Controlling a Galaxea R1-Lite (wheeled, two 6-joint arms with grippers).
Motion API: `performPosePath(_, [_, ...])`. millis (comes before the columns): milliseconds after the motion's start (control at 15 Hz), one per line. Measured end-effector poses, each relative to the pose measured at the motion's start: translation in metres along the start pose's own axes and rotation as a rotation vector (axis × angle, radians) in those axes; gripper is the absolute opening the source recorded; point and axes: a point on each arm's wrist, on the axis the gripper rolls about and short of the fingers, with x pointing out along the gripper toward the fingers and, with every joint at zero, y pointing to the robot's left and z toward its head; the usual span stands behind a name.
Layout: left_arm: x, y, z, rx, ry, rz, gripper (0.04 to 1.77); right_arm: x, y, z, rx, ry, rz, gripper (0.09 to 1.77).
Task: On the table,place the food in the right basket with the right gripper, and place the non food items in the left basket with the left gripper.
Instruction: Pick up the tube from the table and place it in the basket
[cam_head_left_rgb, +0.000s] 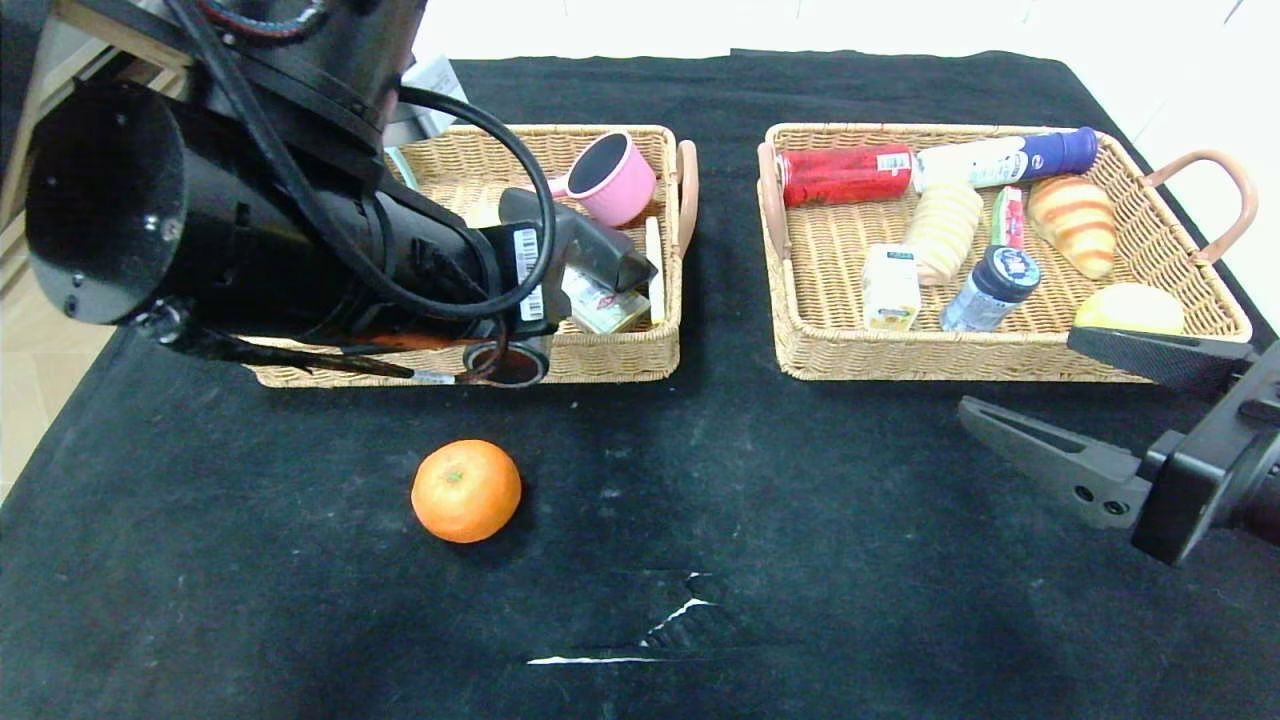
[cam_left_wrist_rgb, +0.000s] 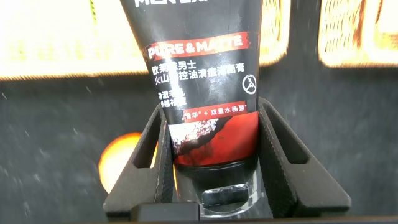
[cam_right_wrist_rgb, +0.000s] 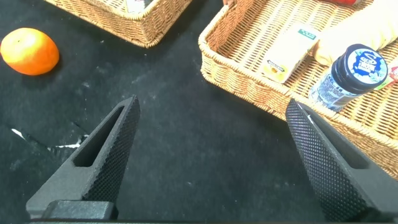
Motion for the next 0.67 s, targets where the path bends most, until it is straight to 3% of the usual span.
performPosePath(200, [0.006,0.020,0.017,-0.012,-0.058,-0.008,0.84,0.000,0.000,0.000,0.000,0.000,0.000,1.71])
performPosePath(400, [0.013,0.035,0.029,0.031,-0.104,-0.032,0.84,-0.001,0.000,0.000,0.000,-0.002,-0.001,1.71])
performPosePath(667, [0.034,0.046,0.036,0.048,-0.159,0.005,0.84,-0.001,0.000,0.000,0.000,-0.002,-0.001,1.71])
